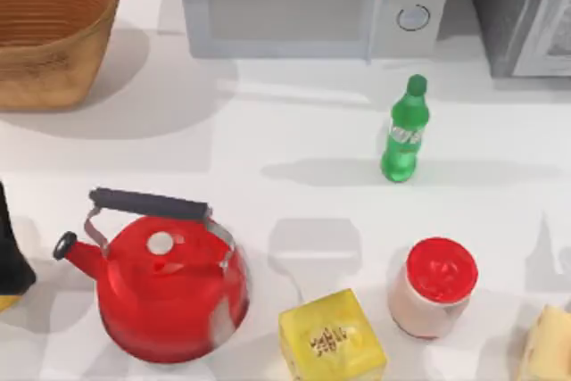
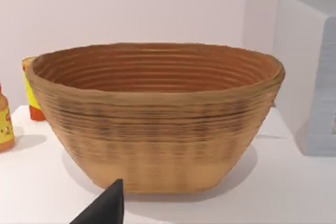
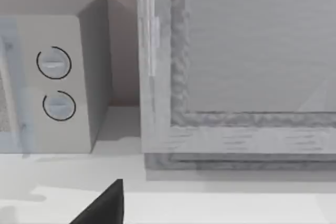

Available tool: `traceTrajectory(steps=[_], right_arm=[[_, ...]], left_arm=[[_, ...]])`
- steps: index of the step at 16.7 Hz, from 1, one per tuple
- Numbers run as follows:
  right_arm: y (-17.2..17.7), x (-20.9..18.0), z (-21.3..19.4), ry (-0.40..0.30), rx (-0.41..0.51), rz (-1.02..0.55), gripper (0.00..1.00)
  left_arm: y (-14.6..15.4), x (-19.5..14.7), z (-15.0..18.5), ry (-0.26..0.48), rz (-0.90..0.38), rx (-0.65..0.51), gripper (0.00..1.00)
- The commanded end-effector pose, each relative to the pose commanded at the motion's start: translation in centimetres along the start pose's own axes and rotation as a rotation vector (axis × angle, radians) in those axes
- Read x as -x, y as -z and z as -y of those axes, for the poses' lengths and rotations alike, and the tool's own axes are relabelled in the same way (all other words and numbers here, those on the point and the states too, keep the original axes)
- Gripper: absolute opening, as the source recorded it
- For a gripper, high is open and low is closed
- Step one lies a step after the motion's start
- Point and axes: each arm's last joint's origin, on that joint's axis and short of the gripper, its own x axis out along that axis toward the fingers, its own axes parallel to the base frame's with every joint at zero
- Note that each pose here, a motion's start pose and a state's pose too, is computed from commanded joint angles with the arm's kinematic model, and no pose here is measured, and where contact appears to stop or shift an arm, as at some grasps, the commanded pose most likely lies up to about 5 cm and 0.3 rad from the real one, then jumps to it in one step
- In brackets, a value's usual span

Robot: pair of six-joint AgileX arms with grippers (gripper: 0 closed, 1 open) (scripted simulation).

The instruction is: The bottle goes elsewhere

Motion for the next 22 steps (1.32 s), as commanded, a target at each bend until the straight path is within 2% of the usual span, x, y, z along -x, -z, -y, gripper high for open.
traceTrajectory(steps=[2, 4, 9, 13, 17, 22], right_arm=[[0.0, 0.0, 0.0, -0.001, 0.0, 0.0, 1.0], [-0.6, -0.1, -0.2, -0.038, 0.001, 0.005, 1.0], [-2.4, -1.7, -1.2, -0.229, 0.021, -0.032, 1.0], [-2.8, -5.1, -1.6, -0.331, 0.029, -0.135, 1.0], [-1.4, -9.8, -2.0, -0.423, 0.049, -0.236, 1.0], [2.8, -14.6, -3.3, -0.577, 0.094, -0.301, 1.0]], left_arm=[[0.0, 0.0, 0.0, 0.0, 0.0, 0.0, 1.0], [0.0, 0.0, 0.0, 0.0, 0.0, 0.0, 1.0], [0.0, 0.0, 0.0, 0.0, 0.0, 0.0, 1.0], [0.0, 0.0, 0.0, 0.0, 0.0, 0.0, 1.0], [0.0, 0.0, 0.0, 0.0, 0.0, 0.0, 1.0], [0.0, 0.0, 0.0, 0.0, 0.0, 0.0, 1.0]])
